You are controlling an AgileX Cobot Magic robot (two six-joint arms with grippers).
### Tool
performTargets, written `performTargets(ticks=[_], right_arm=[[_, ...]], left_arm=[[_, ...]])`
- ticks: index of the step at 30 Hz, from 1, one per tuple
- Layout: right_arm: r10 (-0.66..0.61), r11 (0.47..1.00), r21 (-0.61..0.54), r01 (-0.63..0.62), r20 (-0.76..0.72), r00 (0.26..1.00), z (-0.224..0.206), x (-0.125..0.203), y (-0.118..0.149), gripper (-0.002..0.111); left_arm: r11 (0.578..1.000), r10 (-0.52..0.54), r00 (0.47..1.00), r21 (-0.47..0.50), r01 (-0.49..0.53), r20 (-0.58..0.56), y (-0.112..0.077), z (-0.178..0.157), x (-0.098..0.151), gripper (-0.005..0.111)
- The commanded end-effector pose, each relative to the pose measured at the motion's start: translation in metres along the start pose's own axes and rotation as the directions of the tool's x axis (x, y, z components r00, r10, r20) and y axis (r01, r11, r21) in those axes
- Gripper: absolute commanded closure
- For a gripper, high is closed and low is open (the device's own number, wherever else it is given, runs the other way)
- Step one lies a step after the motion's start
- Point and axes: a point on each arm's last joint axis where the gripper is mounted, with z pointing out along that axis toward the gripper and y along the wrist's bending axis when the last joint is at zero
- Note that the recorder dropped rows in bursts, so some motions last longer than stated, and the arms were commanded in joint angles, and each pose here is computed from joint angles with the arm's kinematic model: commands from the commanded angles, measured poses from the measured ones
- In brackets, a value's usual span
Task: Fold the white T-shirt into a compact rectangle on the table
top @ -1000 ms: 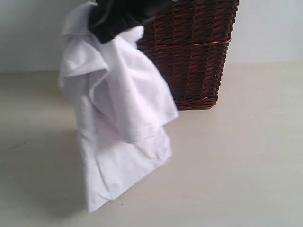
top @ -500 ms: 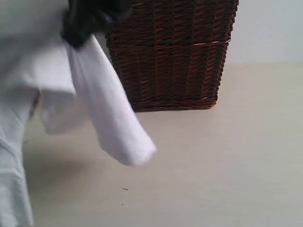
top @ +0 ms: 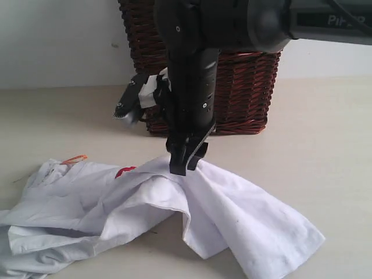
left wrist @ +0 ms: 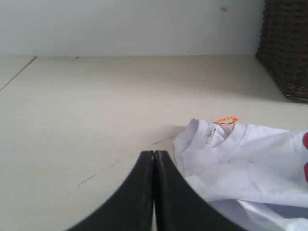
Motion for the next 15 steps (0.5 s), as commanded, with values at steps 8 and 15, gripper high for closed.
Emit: performTargets(ticks=[8, 15], right_arm=[[-0.04, 0.996, -0.073, 0.051, 0.148, 0.988, -0.027, -0.013, 0.027, 0.049], [-0.134, 0.989, 0.078, 0.126, 0.102, 0.986, -0.012, -0.048, 0.076, 0.051]], left_arm=[[1.0, 0.003, 1.0, 0.005, -0.003, 0.019, 0.0, 0.0, -0.002, 0.107], [1.0, 0.003, 1.0, 0.005, -0.003, 0.019, 0.0, 0.0, -0.002, 0.107]])
